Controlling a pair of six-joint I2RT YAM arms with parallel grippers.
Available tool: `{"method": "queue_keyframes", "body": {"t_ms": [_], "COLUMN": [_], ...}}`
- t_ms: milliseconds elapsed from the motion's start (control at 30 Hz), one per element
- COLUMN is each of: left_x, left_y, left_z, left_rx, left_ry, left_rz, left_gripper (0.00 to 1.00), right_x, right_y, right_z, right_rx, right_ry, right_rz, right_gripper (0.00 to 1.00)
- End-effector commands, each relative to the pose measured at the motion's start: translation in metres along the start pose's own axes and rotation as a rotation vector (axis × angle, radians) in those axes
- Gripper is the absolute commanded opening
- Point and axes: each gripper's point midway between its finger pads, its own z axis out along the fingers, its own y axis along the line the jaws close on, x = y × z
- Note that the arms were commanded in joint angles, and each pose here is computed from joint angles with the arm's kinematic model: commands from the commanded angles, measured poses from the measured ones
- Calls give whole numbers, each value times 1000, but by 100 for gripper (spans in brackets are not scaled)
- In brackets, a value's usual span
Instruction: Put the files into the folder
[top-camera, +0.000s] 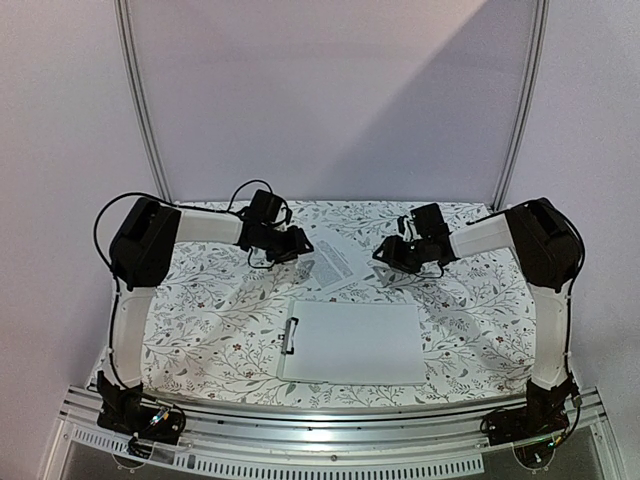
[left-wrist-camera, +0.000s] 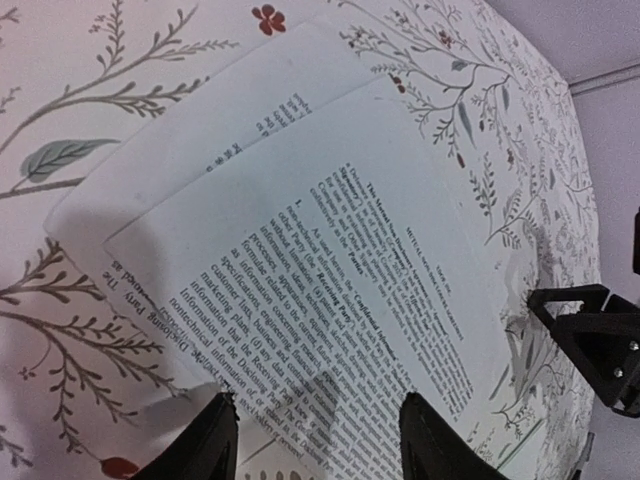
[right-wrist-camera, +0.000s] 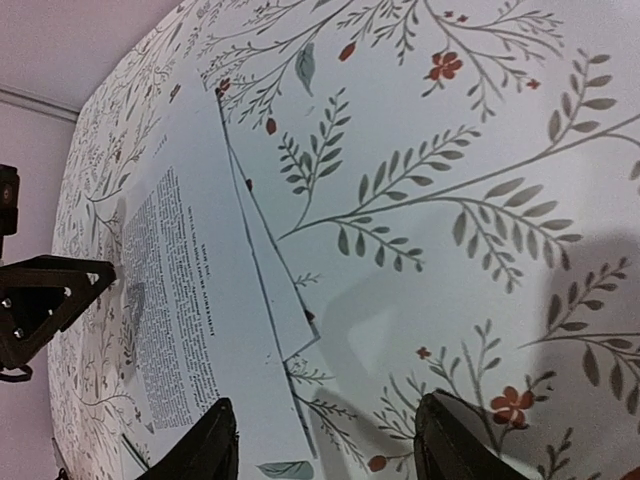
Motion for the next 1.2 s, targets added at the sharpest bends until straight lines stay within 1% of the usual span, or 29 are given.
{"method": "queue_keyframes", "body": {"t_ms": [0, 233, 333, 700, 900, 1167], "left_x": [9, 24, 30, 48, 51, 56], "left_y": [-7, 3, 4, 3, 6, 10], "left_z": [18, 30, 32, 34, 32, 30], "left_rx": [28, 1, -6, -6, -23, -32], "left_ry": [19, 63, 77, 111, 116, 123], "left_rz": [-11, -31, -31, -57, -60, -69], "left_gripper": [55, 53, 53, 52, 52, 52], "right_x": [28, 51, 55, 44, 36, 29], "right_y": [2, 11, 15, 57, 75, 99], "right_z": [24, 42, 43, 37, 25, 10], "right_rx": [-22, -16, -34, -248, -346, -531], "right_ry": [98, 164, 169, 146, 102, 45], "right_rz": [44, 41, 46, 99, 114, 135], "right_gripper": [59, 58, 58, 57, 56, 56]}}
